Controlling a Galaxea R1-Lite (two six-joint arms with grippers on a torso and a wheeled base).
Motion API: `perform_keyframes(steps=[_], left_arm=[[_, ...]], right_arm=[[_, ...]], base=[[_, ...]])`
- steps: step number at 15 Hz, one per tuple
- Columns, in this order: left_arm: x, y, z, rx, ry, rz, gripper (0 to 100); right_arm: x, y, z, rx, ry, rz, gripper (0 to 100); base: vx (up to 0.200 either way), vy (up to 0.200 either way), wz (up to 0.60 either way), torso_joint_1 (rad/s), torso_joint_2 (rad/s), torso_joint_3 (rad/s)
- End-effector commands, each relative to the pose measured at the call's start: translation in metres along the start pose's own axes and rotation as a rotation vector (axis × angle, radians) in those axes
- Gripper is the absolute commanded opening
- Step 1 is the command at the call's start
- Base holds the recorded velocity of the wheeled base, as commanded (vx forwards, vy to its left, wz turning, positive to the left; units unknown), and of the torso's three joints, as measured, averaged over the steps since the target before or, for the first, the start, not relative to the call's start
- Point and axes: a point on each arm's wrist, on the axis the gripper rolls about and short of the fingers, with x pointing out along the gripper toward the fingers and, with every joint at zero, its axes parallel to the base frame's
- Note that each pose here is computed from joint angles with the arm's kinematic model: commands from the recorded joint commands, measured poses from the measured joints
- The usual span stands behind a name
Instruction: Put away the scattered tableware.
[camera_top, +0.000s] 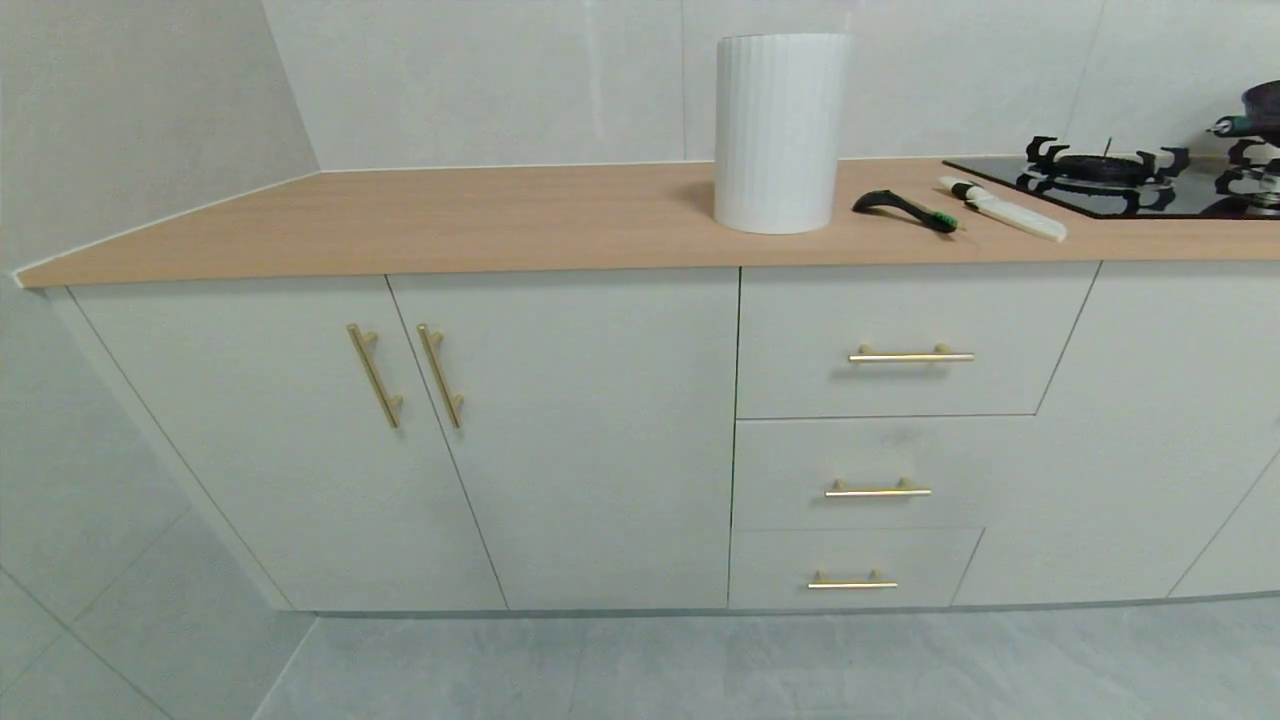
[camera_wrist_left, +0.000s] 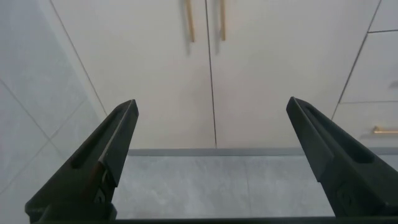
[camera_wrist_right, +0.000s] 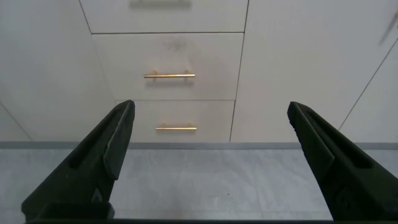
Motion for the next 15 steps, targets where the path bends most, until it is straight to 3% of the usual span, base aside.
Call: perform_keyframes(steps=[1,8,15], left_arm=[[0.0,0.0,0.0001,-0.001,0.0,0.0,100],[0.0,0.0,-0.0001,0.001,0.001,-0.002,100],[0.0,0.0,0.0001,0.001,0.0,-0.003,100]], right_arm=[[0.0001,0.0,0.0,0.0,0.002,-0.001,100],[0.0001,0.0,0.0,0.0,0.002,-0.001,100],[0.0001,0.0,0.0,0.0,0.002,-0.002,100]], base=[[0.0,0.0,0.0,0.0,0.0,0.0],[0.171,0.0,0.0,0.001,0.0,0.004],[0.0,0.0,0.0,0.0,0.0,0.0]])
